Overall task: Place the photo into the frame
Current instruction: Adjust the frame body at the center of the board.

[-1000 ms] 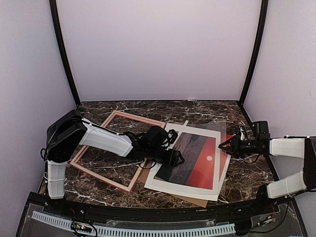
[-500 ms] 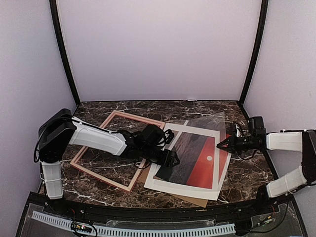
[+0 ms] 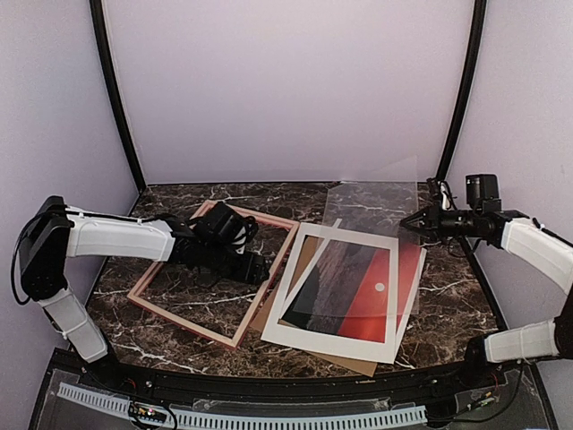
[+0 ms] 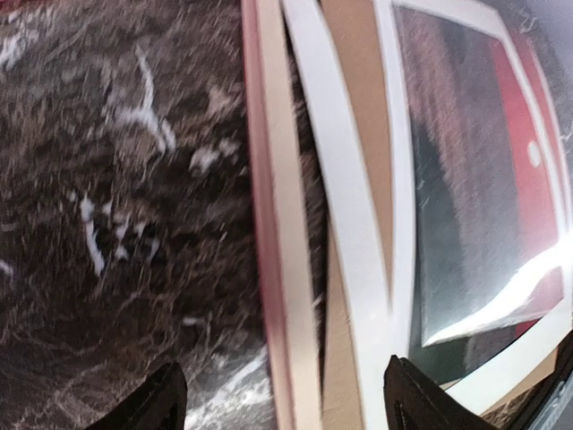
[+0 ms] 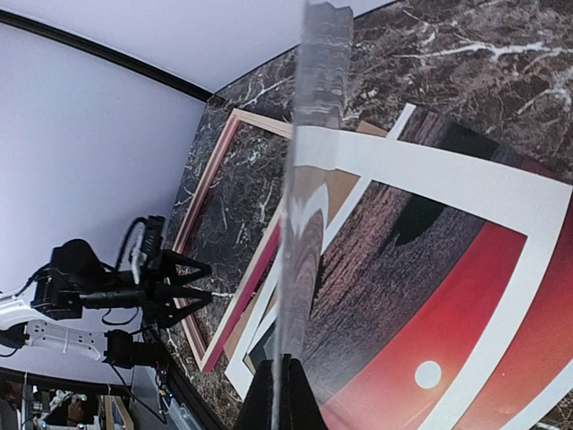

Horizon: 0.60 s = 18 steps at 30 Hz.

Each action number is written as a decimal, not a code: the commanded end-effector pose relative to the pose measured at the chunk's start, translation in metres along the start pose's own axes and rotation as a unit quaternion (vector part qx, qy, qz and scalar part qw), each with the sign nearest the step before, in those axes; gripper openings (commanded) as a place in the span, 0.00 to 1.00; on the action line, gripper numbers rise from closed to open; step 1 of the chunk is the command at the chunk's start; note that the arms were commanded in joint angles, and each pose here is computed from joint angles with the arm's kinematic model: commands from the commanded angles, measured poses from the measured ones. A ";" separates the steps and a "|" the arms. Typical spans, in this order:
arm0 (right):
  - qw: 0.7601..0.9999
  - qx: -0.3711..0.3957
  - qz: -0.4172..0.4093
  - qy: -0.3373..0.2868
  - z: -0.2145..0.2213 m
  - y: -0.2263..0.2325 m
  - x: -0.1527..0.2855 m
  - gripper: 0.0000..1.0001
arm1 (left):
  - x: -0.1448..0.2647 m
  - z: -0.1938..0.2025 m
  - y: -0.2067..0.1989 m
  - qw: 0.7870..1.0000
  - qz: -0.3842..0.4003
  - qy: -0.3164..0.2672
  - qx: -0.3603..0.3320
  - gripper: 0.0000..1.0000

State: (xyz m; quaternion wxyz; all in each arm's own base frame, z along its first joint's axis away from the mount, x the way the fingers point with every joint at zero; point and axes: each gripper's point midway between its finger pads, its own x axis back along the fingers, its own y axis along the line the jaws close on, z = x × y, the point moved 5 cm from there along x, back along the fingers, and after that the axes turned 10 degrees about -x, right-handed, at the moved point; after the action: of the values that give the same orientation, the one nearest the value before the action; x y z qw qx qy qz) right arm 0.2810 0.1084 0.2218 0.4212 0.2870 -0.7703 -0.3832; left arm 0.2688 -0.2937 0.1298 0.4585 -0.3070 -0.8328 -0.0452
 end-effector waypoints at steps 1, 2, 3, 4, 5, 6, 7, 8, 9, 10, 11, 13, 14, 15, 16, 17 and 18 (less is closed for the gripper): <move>0.999 0.030 -0.037 -0.016 -0.014 0.038 0.019 0.00 | -0.001 0.039 0.006 0.998 -0.002 0.066 -0.002 0.78; 0.999 0.032 -0.039 -0.018 -0.016 0.042 0.021 0.00 | -0.002 0.045 0.006 0.997 0.005 0.075 0.004 0.78; 0.998 0.037 -0.041 -0.021 -0.019 0.047 0.023 0.00 | -0.003 0.047 0.005 0.997 0.009 0.076 0.007 0.78; 0.998 0.040 -0.043 -0.023 -0.021 0.051 0.024 0.00 | -0.004 0.052 0.005 0.997 0.015 0.080 0.014 0.78; 0.998 0.041 -0.043 -0.023 -0.022 0.052 0.025 0.00 | -0.005 0.055 0.004 0.996 0.018 0.081 0.021 0.78; 0.998 0.041 -0.042 -0.023 -0.023 0.054 0.026 0.00 | -0.004 0.060 0.002 0.996 0.027 0.083 0.024 0.78; 0.998 0.041 -0.042 -0.023 -0.025 0.055 0.026 0.00 | -0.005 0.063 0.001 0.995 0.031 0.085 0.030 0.77; 0.998 0.042 -0.043 -0.024 -0.026 0.056 0.027 0.00 | -0.005 0.067 -0.003 0.995 0.038 0.088 0.030 0.77; 0.998 0.042 -0.044 -0.023 -0.027 0.057 0.027 0.00 | -0.005 0.070 -0.005 0.994 0.041 0.091 0.032 0.77; 0.998 0.041 -0.043 -0.023 -0.028 0.058 0.026 0.00 | -0.005 0.076 -0.009 0.994 0.045 0.099 0.028 0.77; 0.998 0.039 -0.043 -0.022 -0.029 0.058 0.026 0.00 | -0.006 0.079 -0.011 0.993 0.045 0.103 0.031 0.77; 0.998 0.037 -0.042 -0.022 -0.031 0.059 0.025 0.00 | -0.008 0.088 -0.019 0.991 0.050 0.117 0.032 0.77; 0.998 0.036 -0.042 -0.022 -0.032 0.058 0.025 0.00 | -0.010 0.092 -0.023 0.990 0.055 0.124 0.031 0.77; 0.998 0.036 -0.042 -0.021 -0.033 0.059 0.024 0.00 | -0.010 0.095 -0.026 0.989 0.061 0.130 0.035 0.77; 0.998 0.036 -0.043 -0.022 -0.034 0.060 0.025 0.00 | -0.013 0.099 -0.031 0.988 0.066 0.135 0.033 0.77; 0.998 0.035 -0.043 -0.021 -0.035 0.060 0.024 0.00 | -0.014 0.101 -0.035 0.987 0.072 0.141 0.035 0.77; 0.998 0.034 -0.044 -0.020 -0.036 0.061 0.024 0.00 | -0.015 0.103 -0.041 0.986 0.079 0.145 0.031 0.77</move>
State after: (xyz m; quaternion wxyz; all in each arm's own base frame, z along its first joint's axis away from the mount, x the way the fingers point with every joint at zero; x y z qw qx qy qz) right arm 0.2884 0.1099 0.2762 0.3972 0.3098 -0.7741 -0.3834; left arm 0.1959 -0.2898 0.0751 0.5592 -0.3346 -0.7574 -0.0410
